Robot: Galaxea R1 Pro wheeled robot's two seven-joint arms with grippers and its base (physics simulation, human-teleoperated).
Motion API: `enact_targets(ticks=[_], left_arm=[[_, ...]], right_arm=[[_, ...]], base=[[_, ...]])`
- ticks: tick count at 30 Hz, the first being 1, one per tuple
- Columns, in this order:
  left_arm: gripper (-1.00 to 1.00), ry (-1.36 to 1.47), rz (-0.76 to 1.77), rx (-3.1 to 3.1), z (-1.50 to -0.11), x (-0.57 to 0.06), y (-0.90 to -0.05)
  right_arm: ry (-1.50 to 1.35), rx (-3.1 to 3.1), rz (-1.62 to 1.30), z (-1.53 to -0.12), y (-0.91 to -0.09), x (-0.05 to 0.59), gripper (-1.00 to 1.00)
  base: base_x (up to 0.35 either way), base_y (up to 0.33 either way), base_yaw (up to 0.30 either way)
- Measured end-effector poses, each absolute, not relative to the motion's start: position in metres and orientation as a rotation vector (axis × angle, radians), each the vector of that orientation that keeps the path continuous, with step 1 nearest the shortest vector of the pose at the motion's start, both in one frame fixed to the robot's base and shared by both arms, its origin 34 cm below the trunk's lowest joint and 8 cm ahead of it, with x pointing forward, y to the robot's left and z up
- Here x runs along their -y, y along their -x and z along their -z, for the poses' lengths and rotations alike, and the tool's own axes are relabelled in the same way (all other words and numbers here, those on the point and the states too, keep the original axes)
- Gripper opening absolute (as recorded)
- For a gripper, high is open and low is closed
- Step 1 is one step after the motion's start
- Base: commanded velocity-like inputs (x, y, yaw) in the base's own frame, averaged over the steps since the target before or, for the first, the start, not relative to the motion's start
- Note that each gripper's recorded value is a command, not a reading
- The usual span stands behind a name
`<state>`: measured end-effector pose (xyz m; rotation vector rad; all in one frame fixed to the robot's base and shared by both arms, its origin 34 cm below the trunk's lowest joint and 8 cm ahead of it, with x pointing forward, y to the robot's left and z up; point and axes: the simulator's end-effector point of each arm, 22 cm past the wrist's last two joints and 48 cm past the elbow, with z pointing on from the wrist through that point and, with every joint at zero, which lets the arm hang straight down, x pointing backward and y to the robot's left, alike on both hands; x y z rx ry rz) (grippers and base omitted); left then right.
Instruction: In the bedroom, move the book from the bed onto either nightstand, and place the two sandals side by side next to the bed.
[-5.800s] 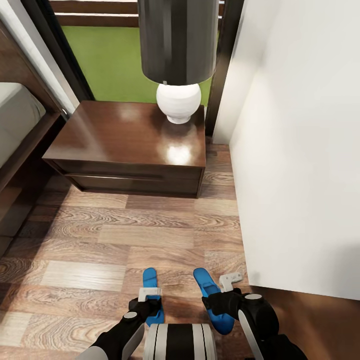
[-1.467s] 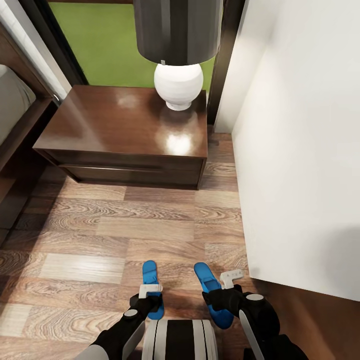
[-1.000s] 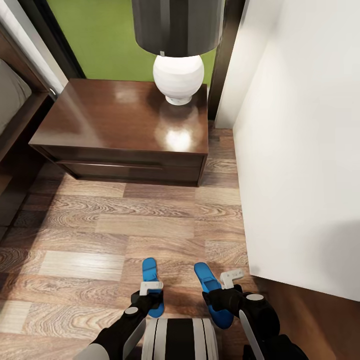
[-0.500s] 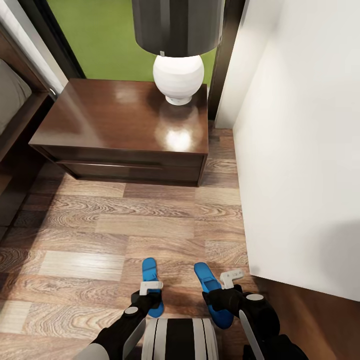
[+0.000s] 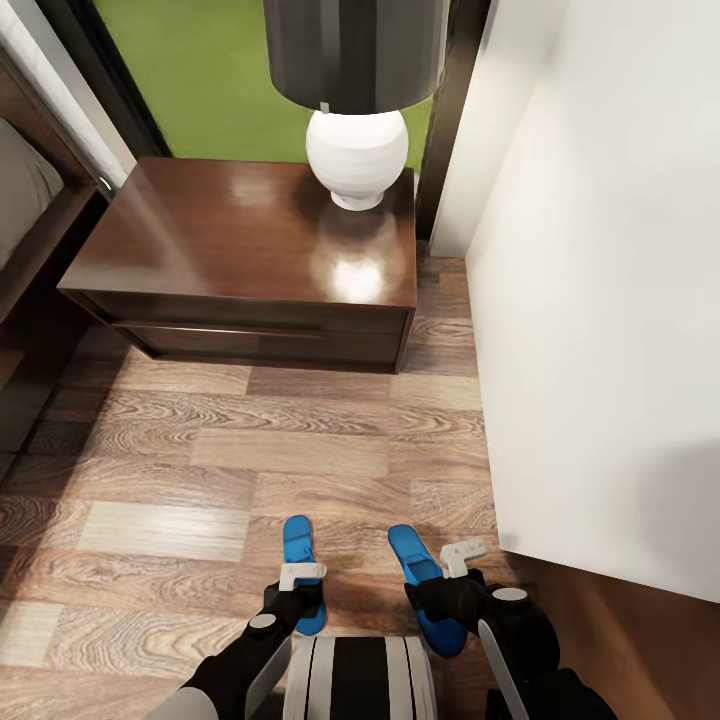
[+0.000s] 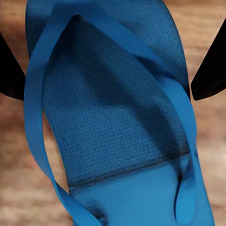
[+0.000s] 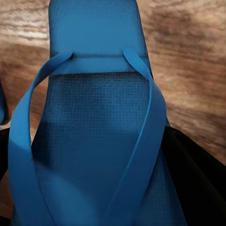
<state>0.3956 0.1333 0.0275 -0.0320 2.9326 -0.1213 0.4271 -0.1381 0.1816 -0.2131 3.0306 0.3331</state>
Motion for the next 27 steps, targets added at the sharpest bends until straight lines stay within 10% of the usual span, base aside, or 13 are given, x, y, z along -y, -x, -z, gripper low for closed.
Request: enact_targets(ticks=[27], left_arm=[[-1.0, 0.031, 0.106, -2.822, -0.061, -0.139, -0.44]], right_arm=[[0.222, -2.939, -0.314, -0.217, -0.454, 0.138, -1.0]], base=[[0.0, 0.0, 0.0]])
